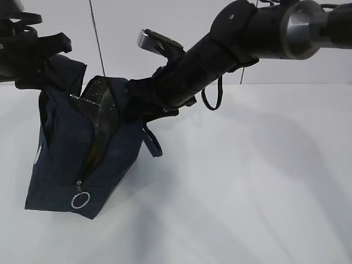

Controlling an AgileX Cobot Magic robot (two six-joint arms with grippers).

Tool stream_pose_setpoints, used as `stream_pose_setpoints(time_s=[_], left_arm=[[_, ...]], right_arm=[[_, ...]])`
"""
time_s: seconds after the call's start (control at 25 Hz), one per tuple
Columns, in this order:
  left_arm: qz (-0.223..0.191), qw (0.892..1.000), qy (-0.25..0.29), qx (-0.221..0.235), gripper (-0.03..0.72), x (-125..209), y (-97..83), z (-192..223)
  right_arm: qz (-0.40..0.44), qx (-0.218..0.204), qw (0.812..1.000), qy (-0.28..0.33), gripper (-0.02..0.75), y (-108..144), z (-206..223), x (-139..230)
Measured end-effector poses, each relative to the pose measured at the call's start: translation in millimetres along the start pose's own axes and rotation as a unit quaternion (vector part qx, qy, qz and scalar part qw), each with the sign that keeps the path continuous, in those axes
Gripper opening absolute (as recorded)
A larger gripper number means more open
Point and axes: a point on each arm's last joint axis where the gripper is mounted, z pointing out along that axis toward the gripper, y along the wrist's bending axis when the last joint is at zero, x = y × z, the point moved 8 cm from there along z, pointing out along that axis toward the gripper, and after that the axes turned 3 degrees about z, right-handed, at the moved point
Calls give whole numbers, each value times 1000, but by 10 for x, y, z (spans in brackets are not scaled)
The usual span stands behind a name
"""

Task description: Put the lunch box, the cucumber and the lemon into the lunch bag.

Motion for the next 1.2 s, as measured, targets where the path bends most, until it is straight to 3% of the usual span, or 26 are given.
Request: stream_pose_setpoints(time_s=[0.36, 0.6, 0.76, 0.88, 1.04, 1.2], left_arm=[[2, 1000, 2, 0, -7, 6, 1, 0], [11, 1000, 8, -1, -7, 32, -3, 1], [36, 999, 17, 8, -7, 111, -128, 19], [48, 998, 22, 14, -7, 161, -209, 29], [56, 998, 26, 20, -7, 207, -281, 36], [67, 997, 33, 30, -7, 286, -400, 46]], right_arm=[[4, -32, 999, -17, 136, 70, 49, -49], [-4, -45, 999, -9, 118, 135, 28, -60], [-20, -53, 998, -4, 116, 201, -21, -92], [-35, -47, 998, 0, 106, 221, -79, -86], [-63, -35, 997, 14, 20, 249, -185, -52], [-81, -18, 996, 21, 12, 286, -327, -40]])
